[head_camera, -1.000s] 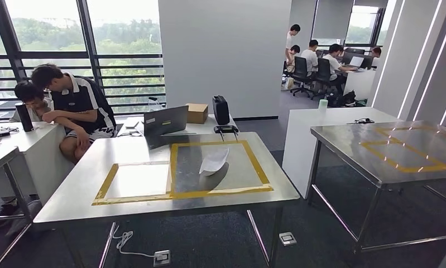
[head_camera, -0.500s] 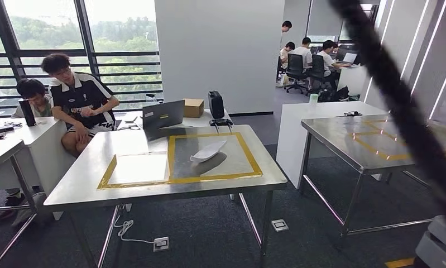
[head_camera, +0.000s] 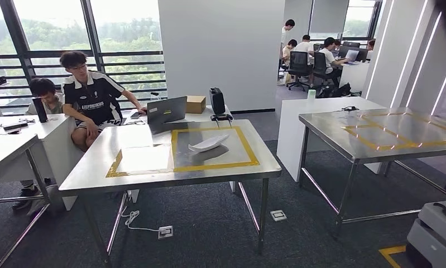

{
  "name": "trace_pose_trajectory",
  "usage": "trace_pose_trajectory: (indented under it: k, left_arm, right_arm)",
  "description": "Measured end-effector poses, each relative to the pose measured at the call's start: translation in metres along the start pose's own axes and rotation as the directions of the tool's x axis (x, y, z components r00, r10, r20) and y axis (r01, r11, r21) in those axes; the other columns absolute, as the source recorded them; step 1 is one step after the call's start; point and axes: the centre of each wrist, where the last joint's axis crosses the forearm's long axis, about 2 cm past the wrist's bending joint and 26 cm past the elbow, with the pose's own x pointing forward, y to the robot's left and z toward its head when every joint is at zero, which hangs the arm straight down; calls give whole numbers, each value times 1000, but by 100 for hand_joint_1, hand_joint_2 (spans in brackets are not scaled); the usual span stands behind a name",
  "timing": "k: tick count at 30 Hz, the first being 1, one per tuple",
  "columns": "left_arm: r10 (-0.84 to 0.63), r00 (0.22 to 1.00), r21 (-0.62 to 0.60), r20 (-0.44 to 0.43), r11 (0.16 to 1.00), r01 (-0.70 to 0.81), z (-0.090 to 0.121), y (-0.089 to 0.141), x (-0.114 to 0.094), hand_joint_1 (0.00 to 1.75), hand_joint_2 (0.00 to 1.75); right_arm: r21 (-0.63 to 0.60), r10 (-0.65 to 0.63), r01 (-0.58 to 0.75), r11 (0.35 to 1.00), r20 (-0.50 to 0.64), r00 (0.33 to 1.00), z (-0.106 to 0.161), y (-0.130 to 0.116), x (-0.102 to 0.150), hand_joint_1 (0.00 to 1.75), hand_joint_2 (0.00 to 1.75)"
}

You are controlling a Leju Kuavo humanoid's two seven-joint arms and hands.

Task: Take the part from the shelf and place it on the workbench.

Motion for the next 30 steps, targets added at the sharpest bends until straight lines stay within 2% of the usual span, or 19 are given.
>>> trace_pose_trajectory:
  k: [30]
  left_arm:
    - [13,1000,-9,17,1000,-13,2,-2,-1,0,175]
  right_arm:
    - [35,-11,12,999,-21,1000,-9,14,-3,0,0]
